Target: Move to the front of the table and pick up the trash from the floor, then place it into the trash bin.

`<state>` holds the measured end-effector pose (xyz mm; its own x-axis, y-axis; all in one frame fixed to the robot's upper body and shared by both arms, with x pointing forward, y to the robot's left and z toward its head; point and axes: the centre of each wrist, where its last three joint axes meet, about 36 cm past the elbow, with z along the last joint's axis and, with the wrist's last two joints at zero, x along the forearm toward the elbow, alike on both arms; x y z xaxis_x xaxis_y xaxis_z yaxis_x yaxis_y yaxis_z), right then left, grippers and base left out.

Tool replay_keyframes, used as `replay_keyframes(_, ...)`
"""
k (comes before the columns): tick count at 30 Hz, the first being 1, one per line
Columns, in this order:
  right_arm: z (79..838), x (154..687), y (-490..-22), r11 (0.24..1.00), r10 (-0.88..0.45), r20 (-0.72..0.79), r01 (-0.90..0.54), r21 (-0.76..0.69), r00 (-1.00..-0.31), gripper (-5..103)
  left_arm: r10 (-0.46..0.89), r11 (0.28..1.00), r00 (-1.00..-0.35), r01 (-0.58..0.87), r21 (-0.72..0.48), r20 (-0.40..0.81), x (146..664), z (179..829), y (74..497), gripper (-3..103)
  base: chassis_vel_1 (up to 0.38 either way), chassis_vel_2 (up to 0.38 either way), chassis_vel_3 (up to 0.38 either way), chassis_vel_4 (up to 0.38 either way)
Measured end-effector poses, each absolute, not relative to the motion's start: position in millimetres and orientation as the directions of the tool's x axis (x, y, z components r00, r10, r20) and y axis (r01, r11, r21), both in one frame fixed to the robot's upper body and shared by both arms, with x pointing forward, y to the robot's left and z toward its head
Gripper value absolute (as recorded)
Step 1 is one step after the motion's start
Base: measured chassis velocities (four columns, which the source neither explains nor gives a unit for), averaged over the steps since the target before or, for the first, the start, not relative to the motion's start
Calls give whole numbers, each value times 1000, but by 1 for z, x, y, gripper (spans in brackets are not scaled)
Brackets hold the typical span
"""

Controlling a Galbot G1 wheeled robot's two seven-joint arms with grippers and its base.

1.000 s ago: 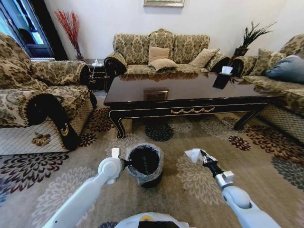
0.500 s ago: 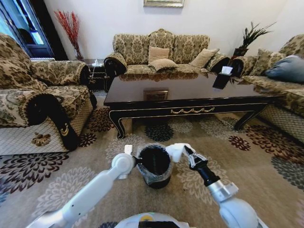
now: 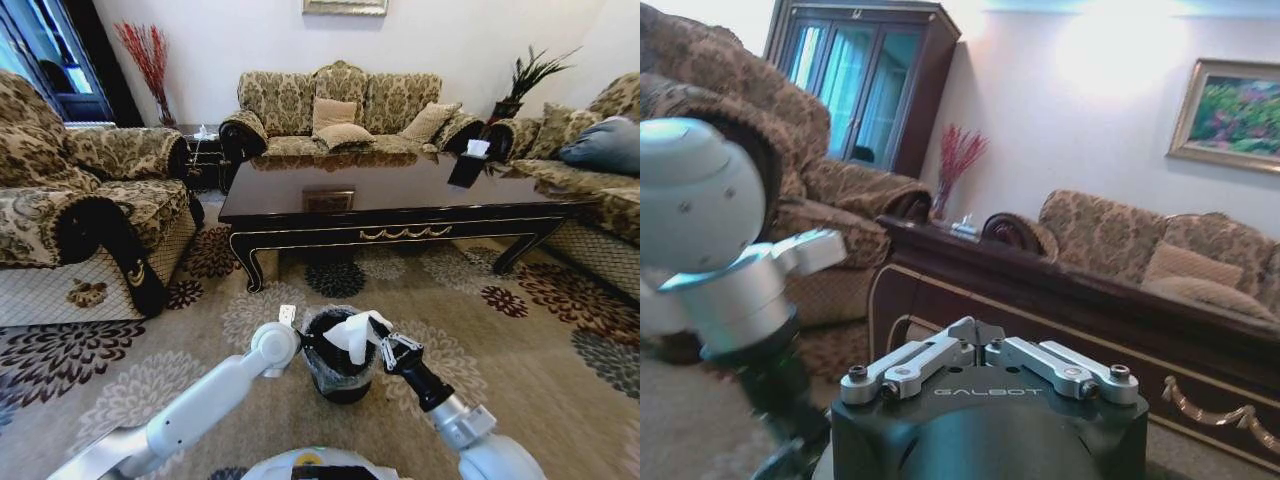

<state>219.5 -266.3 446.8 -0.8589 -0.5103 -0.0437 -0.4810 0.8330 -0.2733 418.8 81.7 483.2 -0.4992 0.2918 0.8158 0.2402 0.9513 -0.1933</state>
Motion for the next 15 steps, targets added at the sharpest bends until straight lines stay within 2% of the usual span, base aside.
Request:
replay_keyframes(3,442,219,-266,829,-514,-31,-487,-276,-857,3,294,950,-497,242,-196,817,417,483,81,0,0,0,0,0)
replay_keyframes(7,434,224,-271,826,-509,-13,-484,-289,-861,24,300,948,-493,247,-199,817,410,483,83,0,0,0,0,0)
replay_keyframes(10,430,227,-275,822,-504,-3,-478,-310,-864,29,301,949,-495,244,-202,815,409,484,85,0,0,0,0,0)
replay_keyframes(11,426,228,-277,815,-502,8,-476,-330,-865,40,300,949,-497,239,-204,815,409,485,87,0,0,0,0,0)
replay_keyframes(14,422,229,-279,802,-505,24,-479,-357,-863,45,297,951,-499,233,-204,814,409,485,89,0,0,0,0,0)
replay_keyframes(15,421,228,-280,792,-510,33,-484,-371,-860,51,297,951,-499,230,-205,815,409,485,90,0,0,0,0,0)
